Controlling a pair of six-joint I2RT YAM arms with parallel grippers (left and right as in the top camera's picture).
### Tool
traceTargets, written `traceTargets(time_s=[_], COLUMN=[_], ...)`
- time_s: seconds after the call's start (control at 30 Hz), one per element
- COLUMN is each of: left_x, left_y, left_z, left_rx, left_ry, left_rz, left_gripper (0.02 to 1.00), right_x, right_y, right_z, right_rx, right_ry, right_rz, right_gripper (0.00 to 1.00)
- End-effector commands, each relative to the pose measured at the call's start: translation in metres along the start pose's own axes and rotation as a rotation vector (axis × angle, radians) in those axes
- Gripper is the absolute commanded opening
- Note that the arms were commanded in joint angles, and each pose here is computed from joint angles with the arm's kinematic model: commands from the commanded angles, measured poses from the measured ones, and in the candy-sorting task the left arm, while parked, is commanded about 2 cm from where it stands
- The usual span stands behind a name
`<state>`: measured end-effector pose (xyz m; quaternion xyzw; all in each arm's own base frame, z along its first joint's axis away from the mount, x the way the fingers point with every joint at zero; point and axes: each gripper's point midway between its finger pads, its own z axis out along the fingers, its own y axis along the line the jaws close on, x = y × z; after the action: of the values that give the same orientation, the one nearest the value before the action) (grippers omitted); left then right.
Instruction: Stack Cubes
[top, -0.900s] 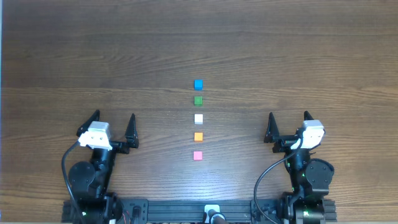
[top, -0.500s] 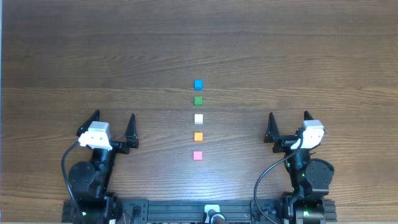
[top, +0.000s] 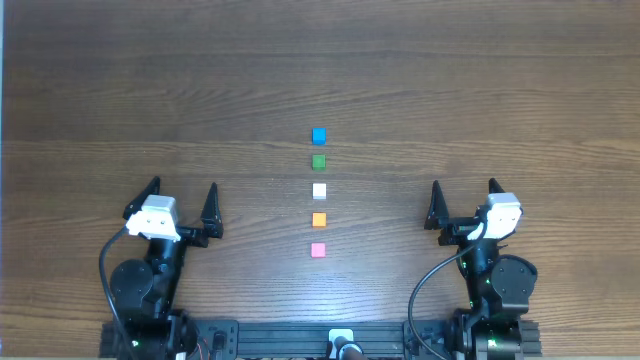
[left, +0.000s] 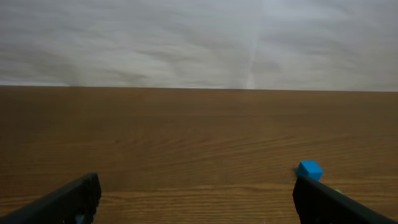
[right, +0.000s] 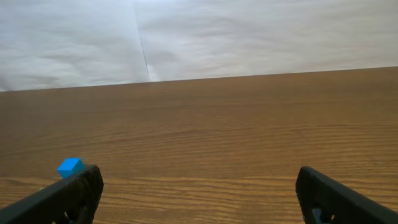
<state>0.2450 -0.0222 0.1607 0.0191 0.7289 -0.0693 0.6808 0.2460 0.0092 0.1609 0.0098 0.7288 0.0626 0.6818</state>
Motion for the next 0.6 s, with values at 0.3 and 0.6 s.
traceTargets(time_s=[0.3, 0.6], left_x=[0.002, -0.009], left_y=[0.002, -0.022], left_z=[0.000, -0.003], left_rx=[-0.011, 0.128], left_ry=[0.002, -0.023], left_rz=[0.010, 0.007], left_gripper=[0.996, 1.000], right_x=[0.002, 0.002], right_y=[0.002, 0.002], right_z=[0.000, 0.000], right_rx=[-0.012, -0.012], right_ry=[0.002, 0.002], right_rz=[-0.009, -0.009], right_gripper=[0.991, 0.993])
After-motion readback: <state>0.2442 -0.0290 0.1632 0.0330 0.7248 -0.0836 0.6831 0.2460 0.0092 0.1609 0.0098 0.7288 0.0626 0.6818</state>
